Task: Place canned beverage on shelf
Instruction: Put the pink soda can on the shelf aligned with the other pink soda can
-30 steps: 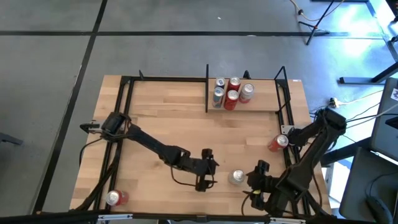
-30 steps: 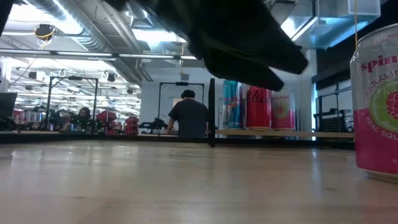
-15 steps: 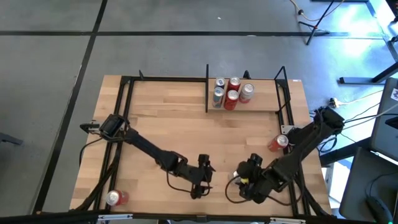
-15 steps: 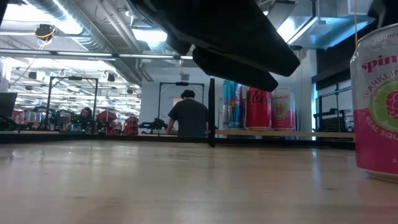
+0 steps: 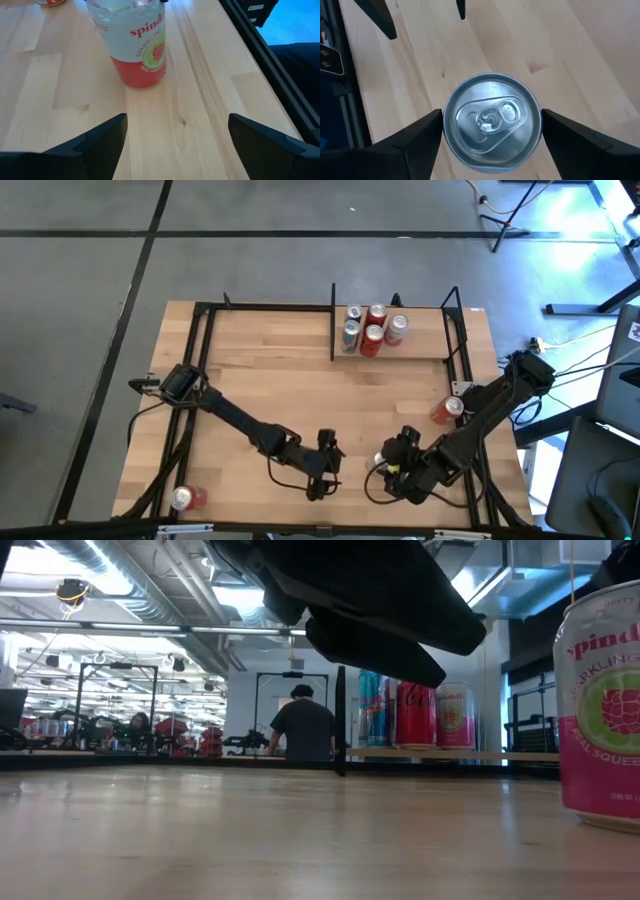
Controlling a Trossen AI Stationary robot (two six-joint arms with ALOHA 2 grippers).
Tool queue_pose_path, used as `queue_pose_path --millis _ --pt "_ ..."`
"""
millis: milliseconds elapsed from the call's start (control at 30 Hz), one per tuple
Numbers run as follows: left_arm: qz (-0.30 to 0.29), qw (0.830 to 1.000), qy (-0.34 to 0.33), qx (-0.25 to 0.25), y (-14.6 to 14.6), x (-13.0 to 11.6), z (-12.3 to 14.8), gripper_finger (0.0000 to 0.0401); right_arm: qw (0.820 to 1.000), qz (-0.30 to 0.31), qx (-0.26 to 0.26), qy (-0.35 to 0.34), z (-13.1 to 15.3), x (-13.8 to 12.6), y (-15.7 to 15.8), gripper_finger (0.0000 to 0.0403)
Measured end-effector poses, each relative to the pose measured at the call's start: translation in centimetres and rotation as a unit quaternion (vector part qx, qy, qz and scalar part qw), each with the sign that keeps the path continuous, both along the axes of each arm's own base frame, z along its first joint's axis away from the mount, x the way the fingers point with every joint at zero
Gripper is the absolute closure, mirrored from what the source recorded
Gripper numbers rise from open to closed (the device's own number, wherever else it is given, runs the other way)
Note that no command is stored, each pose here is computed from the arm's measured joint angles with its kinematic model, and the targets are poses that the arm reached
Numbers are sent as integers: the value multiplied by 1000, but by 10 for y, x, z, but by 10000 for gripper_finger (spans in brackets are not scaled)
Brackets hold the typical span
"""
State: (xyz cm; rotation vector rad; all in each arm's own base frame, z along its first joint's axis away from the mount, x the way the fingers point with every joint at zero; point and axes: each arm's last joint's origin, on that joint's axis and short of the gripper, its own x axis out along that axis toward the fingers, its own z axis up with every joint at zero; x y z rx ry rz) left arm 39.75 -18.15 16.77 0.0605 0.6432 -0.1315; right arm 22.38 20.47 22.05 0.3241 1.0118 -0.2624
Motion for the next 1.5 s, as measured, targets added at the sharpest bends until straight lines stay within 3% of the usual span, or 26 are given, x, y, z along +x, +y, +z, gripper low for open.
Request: queue_pose_path --millis 100,267,467,700,967,1200,1500 --pt "-4 1000 0 2 -2 -1 0 63 1000 14 -11 1 -1 0 -1 107" --pt "-16 1000 3 8 -7 -4 -1 63 996 69 -48 0 2 1 0 170" --pt "-41 998 40 25 -23 -17 -7 63 981 136 -132 34 16 -1 -4 172" --pt "-62 996 51 24 -42 -31 -7 63 973 115 -199 36 51 -16 -27 172" --pt "-68 995 70 16 -55 -48 3 63 972 87 -214 48 81 -21 -78 172" --pt "-79 994 72 21 -64 -57 7 63 974 72 -210 55 107 -23 -141 172" --pt "-75 994 80 25 -55 -52 6 63 984 68 -161 11 116 -30 -212 172"
